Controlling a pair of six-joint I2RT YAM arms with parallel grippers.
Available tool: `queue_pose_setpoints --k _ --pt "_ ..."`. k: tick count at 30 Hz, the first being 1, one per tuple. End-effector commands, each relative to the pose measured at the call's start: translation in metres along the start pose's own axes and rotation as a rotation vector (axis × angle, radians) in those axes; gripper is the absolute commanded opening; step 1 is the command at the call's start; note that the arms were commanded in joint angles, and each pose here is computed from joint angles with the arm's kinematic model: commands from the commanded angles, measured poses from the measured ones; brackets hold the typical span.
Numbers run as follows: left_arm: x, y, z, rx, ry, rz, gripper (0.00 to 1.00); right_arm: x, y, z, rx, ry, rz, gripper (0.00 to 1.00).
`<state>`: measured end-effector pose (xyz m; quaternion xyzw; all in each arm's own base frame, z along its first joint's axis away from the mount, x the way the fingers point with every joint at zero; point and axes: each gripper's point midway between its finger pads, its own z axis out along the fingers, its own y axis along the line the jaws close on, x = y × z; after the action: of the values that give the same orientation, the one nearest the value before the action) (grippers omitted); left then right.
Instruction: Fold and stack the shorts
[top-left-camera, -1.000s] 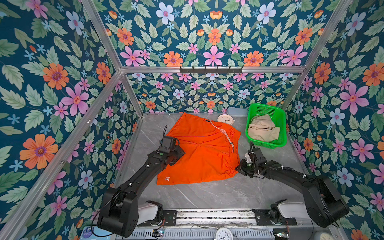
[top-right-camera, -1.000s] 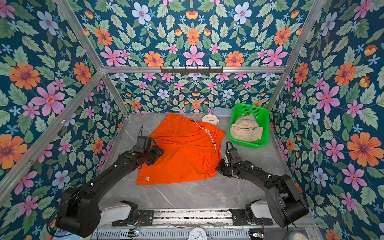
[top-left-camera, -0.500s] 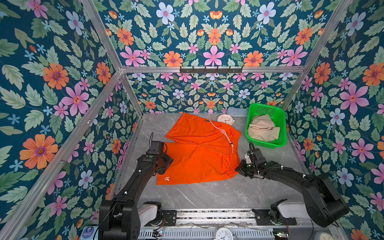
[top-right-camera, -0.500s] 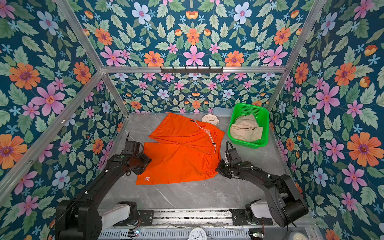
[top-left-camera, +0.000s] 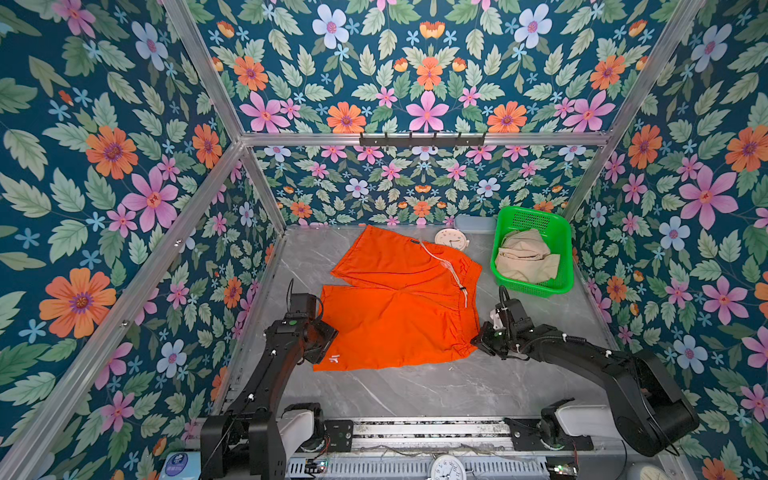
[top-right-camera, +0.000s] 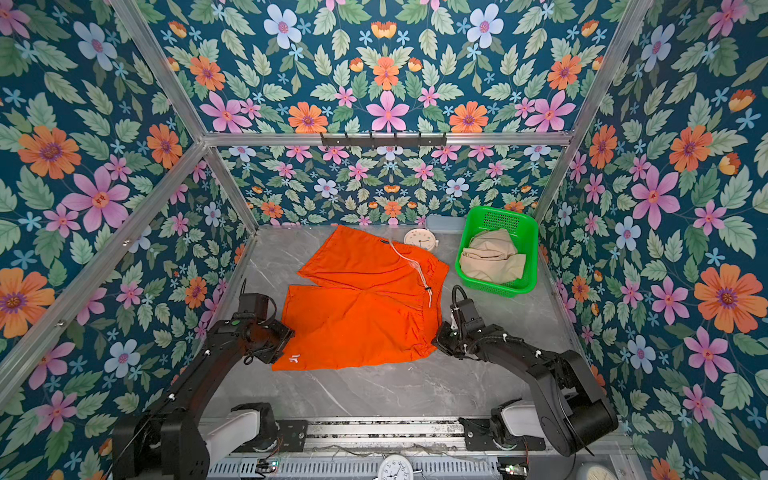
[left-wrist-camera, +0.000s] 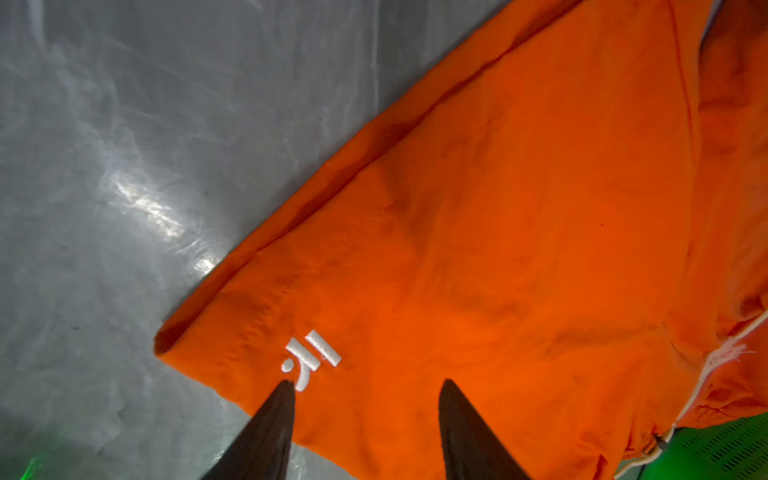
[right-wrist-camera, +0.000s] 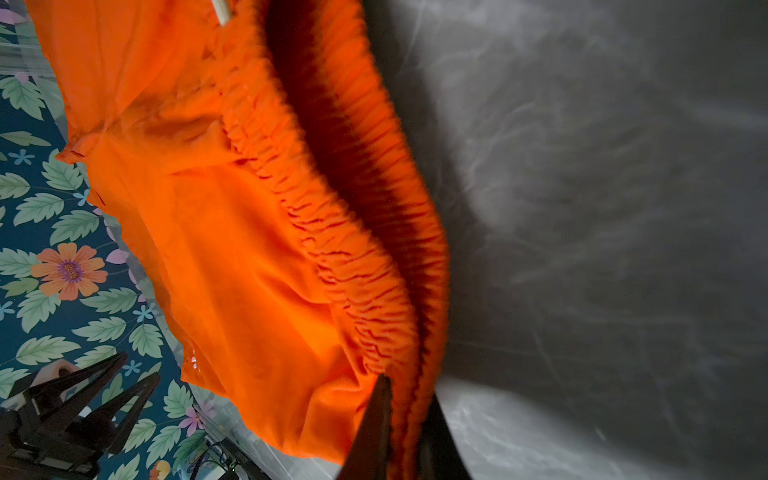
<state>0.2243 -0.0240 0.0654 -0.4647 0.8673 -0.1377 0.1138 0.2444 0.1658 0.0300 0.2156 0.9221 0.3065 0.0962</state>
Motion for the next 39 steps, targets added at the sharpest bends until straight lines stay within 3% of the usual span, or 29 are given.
queue_pose_setpoints --k 1,11,20,32,39 --pt "0.001 0.017 0.000 -0.045 -0.001 -0.014 0.58 -0.001 -0.001 0.000 0.002 -0.008 0.005 0.12" --pt "0.004 0.060 0.003 -0.160 -0.020 -0.098 0.56 0.000 -0.002 0.006 0.003 0.008 0.010 0.12" --pt "0.002 0.062 0.022 -0.177 -0.009 -0.110 0.53 0.001 -0.004 0.008 0.002 0.010 0.017 0.12" --pt "-0.001 0.077 0.031 -0.230 -0.029 -0.107 0.14 0.006 -0.008 0.002 0.014 0.012 0.022 0.12" --pt "-0.010 0.069 0.019 -0.199 -0.087 -0.098 0.00 0.011 -0.010 -0.007 0.029 0.011 0.018 0.11"
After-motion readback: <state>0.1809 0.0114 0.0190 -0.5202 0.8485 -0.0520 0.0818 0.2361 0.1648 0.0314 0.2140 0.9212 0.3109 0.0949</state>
